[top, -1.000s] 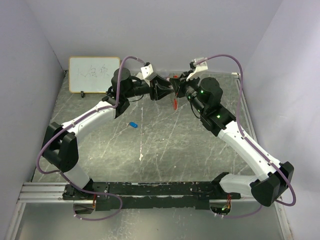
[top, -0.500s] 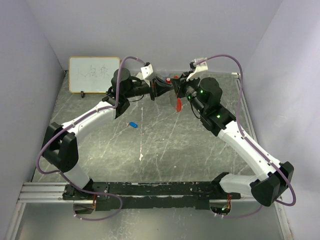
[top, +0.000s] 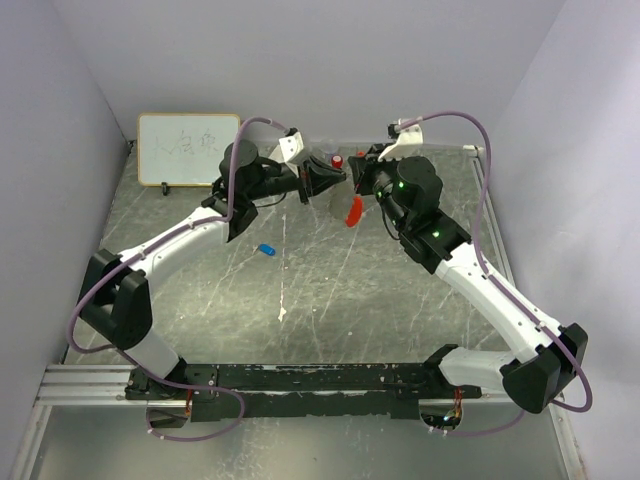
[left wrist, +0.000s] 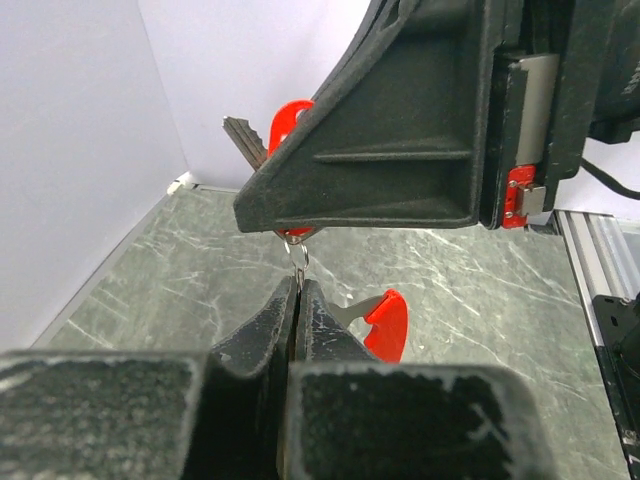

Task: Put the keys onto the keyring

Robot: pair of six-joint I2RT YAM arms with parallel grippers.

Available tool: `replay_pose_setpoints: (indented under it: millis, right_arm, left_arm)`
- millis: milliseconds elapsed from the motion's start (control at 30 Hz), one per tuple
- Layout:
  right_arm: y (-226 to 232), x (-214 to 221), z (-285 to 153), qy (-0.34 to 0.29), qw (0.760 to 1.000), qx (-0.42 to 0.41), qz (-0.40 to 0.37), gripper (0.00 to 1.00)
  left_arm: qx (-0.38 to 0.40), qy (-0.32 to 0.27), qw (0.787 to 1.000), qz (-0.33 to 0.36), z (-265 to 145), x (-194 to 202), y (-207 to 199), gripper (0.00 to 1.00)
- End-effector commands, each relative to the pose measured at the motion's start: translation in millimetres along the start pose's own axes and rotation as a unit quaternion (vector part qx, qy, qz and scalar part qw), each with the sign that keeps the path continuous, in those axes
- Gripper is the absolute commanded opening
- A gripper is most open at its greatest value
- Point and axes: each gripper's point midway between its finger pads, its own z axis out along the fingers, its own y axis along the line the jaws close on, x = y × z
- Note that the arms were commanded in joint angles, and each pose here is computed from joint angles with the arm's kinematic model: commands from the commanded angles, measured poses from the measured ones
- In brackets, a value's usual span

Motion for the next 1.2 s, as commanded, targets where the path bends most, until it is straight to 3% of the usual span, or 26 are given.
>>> replay_pose_setpoints:
  millis: [0, 300, 467, 500, 600, 667, 800, 900, 1033, 1167]
  right_arm:
    - [-26.0, -18.7, -4.8, -0.038, 0.998, 0.055, 0.016, 0.0]
    - [-30.1, 0.8, -0.5, -0.019, 0.998, 0.051, 0.026, 0.0]
    - [-27.5, -2.0, 0.4, -0.021, 0.998, 0.043, 0.026, 0.0]
    - [-27.8, -5.7, -0.4, -0.024, 0.998, 0.044, 0.025, 0.0]
    - [-25.7, -19.1, -3.6, -0.036, 0.998, 0.039, 0.015, 0.0]
    - [-23.1, -25.9, -4.6, -0.041, 0.999, 0.034, 0.008, 0.0]
    - [-18.1, -30.8, -2.8, -0.04, 0.999, 0.022, -0.005, 0.0]
    - [-16.4, -31.2, -1.4, -0.039, 0.999, 0.018, -0.012, 0.0]
    - [-17.3, -31.1, -0.8, -0.038, 0.999, 0.019, -0.017, 0.0]
    - [-15.5, -31.6, -1.0, -0.039, 0.999, 0.014, -0.018, 0.0]
  left_arm:
    - [-0.011, -0.035, 0.999, 0.03, -8.8, -31.3, -1.0, 0.07]
    - [-0.039, -0.092, 0.994, 0.032, -23.3, -54.0, 12.9, 0.07]
    - [-0.038, -0.088, 0.995, 0.019, -23.0, -50.0, 15.9, 0.07]
    - [-0.039, -0.082, 0.996, 0.016, -23.0, -47.8, 16.7, 0.09]
    - [-0.057, -0.065, 0.996, 0.006, -26.2, -38.0, 21.4, 0.48]
    - [-0.075, -0.061, 0.995, 0.006, -30.9, -34.2, 24.4, 0.56]
    - [-0.081, -0.048, 0.995, 0.01, -33.2, -29.4, 25.3, 0.63]
    - [-0.072, -0.031, 0.997, 0.009, -29.9, -26.3, 25.8, 0.65]
    - [-0.056, -0.011, 0.998, 0.007, -23.3, -23.2, 26.7, 0.58]
    - [-0.045, -0.002, 0.999, 0.007, -17.9, -20.9, 26.6, 0.58]
